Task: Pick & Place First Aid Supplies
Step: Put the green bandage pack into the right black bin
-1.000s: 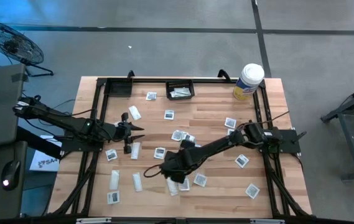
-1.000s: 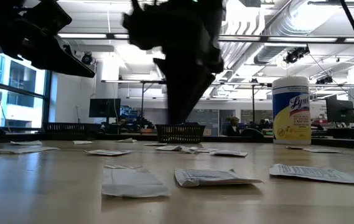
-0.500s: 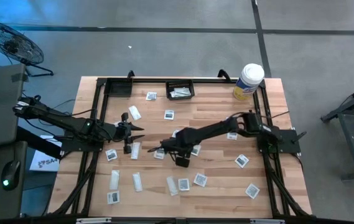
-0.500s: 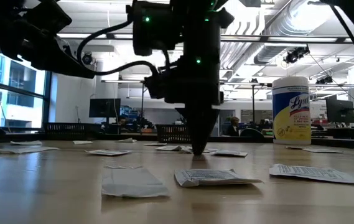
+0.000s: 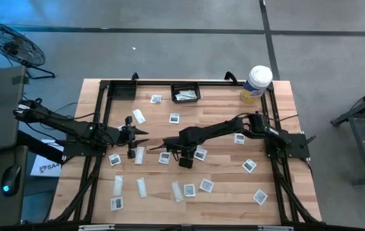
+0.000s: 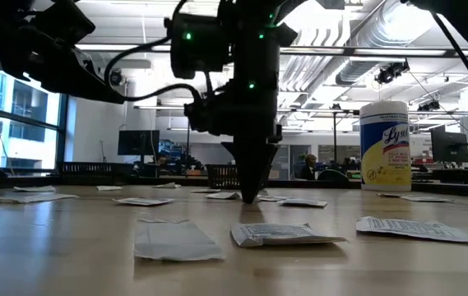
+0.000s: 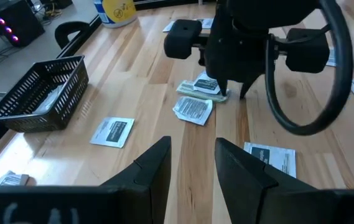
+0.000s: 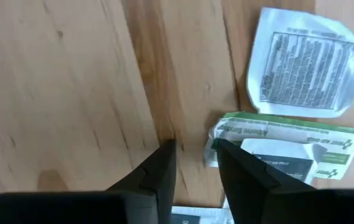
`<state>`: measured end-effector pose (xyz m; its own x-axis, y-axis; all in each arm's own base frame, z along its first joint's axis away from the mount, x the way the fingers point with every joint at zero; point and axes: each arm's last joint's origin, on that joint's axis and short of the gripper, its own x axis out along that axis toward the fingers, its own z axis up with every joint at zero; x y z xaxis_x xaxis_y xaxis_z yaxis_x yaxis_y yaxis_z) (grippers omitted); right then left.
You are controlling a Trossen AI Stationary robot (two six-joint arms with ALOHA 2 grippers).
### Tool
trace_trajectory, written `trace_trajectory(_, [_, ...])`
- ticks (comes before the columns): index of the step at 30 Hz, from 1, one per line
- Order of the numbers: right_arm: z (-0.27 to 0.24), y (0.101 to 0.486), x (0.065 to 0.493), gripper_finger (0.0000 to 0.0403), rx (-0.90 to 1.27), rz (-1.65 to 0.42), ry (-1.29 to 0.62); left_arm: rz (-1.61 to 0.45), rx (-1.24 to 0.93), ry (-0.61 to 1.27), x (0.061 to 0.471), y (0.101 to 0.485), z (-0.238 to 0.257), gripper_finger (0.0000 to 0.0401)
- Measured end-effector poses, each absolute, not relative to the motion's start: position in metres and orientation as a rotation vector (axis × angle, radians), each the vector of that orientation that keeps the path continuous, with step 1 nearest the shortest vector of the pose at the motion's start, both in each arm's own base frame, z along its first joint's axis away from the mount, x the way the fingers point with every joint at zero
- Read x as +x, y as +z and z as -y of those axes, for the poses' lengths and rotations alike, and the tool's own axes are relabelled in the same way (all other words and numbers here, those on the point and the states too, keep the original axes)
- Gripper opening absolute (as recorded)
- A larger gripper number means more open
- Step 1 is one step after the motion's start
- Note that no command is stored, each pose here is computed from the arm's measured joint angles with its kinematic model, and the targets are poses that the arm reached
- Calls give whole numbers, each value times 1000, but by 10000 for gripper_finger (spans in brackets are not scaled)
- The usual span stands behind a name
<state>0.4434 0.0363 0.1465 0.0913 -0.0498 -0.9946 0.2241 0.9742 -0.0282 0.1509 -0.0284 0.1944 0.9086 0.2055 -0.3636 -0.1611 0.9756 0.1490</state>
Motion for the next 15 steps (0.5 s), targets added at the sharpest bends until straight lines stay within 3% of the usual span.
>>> trace_trajectory(8, [-32,148,444,61,200,-1471,-170,-387,117,190,151,194,28,121])
trace_trajectory(15, [-36,160,448,53,174,-1442,-125,-386,116,191,151,195,28,121])
